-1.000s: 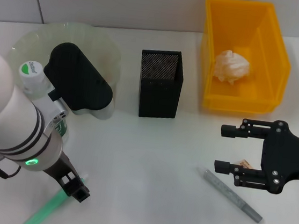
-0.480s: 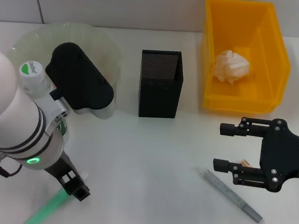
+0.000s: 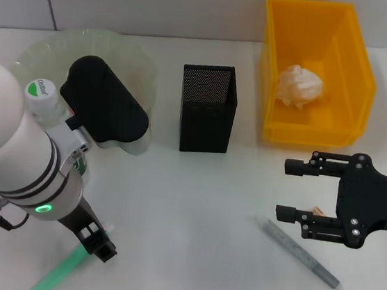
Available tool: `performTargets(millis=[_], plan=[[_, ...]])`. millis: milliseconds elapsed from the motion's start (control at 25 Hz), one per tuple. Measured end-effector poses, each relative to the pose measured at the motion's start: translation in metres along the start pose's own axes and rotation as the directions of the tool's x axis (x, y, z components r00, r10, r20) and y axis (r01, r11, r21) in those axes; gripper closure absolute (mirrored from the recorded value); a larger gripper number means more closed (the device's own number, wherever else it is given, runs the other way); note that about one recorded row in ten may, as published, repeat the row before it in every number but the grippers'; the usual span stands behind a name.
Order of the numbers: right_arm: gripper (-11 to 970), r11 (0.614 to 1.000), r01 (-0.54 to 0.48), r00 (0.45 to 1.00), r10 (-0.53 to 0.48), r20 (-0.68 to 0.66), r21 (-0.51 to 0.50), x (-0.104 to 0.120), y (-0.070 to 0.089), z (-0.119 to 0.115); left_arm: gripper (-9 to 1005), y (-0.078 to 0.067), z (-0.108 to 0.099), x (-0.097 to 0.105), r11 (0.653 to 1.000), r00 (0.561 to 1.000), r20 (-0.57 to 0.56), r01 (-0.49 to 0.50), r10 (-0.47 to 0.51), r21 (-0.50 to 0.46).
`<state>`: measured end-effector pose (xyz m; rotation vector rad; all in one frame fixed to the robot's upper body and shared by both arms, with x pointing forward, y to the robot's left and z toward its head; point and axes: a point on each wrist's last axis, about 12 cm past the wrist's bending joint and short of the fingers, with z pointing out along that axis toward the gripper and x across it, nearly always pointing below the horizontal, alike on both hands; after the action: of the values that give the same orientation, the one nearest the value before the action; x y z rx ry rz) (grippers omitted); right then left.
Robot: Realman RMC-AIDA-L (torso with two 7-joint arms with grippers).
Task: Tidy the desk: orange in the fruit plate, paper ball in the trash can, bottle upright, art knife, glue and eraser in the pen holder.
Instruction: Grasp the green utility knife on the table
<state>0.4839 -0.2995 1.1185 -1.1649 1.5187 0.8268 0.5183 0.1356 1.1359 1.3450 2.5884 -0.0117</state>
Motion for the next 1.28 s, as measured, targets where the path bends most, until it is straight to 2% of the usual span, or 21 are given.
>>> performTargets(millis=[280, 520, 720, 840, 1280], plan=[[307, 1.0, 0.002, 1.0, -0.002, -0.001, 0.002, -0.0001, -0.0004, 0.0001, 199, -0.0028, 0.0, -0.0009, 1.0, 1.0, -0.01, -0.017, 0.017, 0.002], [307, 1.0, 0.002, 1.0, -0.002, -0.001, 0.004, 0.0001, -0.0007, 0.0003, 353, -0.0032, 0.0001, -0.0013, 1.0, 1.0, -0.008, -0.017, 0.017, 0.004], [307, 1.0, 0.002, 1.0, -0.002, -0.001, 0.004, 0.0001, -0.0008, 0.0004, 359, -0.0038, -0.0003, -0.0024, 1.0, 1.0, -0.003, -0.02, 0.02, 0.008], [307, 1.0, 0.002, 1.0, -0.002, -0.001, 0.004, 0.0002, -0.0007, 0.0004, 530, -0.0047, 0.0007, -0.0034, 1.0, 1.0, -0.006, -0.024, 0.025, 0.013], [308, 1.0, -0.007, 1.0, 0.007, 0.001, 0.003, 0.0019, -0.0001, 0.0008, 528, -0.0032, 0.0043, -0.0063, 0.999, 0.999, -0.027, -0.029, 0.03, 0.018]])
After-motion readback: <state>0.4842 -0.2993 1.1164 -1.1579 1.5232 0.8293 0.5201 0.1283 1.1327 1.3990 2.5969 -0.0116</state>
